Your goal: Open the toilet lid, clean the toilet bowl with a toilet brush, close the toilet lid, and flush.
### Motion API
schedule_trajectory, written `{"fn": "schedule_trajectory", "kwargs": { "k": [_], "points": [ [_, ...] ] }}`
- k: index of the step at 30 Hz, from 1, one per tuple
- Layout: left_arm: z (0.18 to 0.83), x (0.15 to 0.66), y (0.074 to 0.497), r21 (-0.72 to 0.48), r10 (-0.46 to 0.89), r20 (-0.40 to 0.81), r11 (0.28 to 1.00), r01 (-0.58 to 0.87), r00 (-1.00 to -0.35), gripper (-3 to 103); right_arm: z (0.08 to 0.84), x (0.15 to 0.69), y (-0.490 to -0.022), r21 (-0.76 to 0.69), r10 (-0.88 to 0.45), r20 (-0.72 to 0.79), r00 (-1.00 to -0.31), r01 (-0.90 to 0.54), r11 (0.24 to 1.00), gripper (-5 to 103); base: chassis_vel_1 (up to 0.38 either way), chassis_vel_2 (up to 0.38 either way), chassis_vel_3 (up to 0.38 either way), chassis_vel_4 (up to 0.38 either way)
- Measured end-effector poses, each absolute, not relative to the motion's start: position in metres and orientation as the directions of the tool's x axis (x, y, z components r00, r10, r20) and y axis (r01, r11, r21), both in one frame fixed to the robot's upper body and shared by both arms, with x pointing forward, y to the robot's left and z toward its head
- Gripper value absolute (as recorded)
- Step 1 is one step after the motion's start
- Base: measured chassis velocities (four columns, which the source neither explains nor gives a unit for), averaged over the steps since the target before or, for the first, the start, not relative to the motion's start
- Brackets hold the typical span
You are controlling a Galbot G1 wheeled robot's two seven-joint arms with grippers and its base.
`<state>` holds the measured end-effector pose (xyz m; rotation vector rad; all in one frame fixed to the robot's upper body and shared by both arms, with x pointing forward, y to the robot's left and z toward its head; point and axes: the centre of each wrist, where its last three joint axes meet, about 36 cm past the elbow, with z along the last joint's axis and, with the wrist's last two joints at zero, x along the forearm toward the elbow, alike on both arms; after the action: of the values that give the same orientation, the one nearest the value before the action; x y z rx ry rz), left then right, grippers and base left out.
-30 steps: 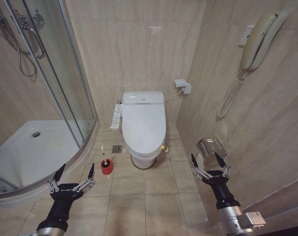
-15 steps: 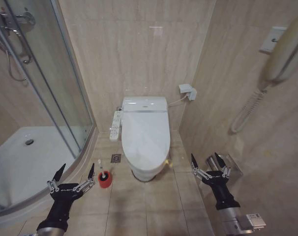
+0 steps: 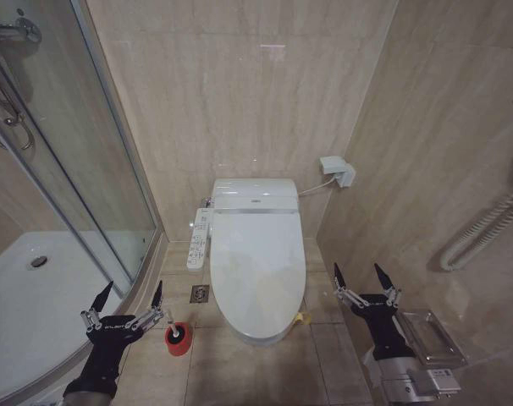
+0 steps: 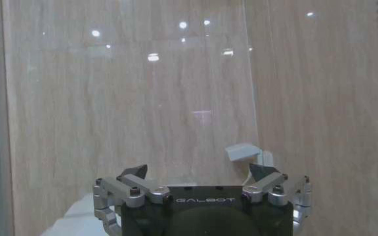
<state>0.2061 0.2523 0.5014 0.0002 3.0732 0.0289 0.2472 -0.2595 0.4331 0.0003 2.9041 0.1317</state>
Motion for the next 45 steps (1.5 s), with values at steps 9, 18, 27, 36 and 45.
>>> {"fn": "schedule_trajectory", "kwargs": {
  "k": [9, 18, 27, 36, 45],
  "points": [
    [0.501, 0.206, 0.252, 0.019, 0.001, -0.068, 1.000, -0.001, -0.998, 100, 0.381, 0.235, -0.263, 0.059, -0.015, -0.138, -0.990, -0.024, 0.998, 100, 0.039, -0.027, -0.048, 0.035],
    [0.501, 0.206, 0.252, 0.019, 0.001, -0.068, 1.000, 0.000, -0.998, 100, 0.297, 0.220, -0.268, 0.024, -0.066, 0.070, -0.995, -0.064, 0.998, 100, 0.000, 0.000, 0.000, 0.000],
    [0.501, 0.206, 0.252, 0.019, 0.001, -0.068, 1.000, 0.000, -0.998, 100, 0.267, 0.257, -0.260, 0.012, -0.080, 0.120, -0.990, -0.079, 0.997, 100, 0.000, 0.000, 0.000, 0.000],
    [0.501, 0.206, 0.252, 0.019, 0.001, -0.068, 1.000, -0.001, -0.998, 100, 0.246, 0.282, -0.254, -0.015, -0.098, 0.159, -0.982, -0.102, 0.995, 100, 0.000, 0.000, 0.000, 0.000],
    [0.501, 0.206, 0.252, 0.019, 0.001, -0.068, 1.000, 0.000, -0.998, 100, 0.231, 0.308, -0.269, -0.043, -0.050, 0.170, -0.984, -0.058, 0.997, 100, 0.000, 0.000, 0.000, 0.000]
  ]
}}
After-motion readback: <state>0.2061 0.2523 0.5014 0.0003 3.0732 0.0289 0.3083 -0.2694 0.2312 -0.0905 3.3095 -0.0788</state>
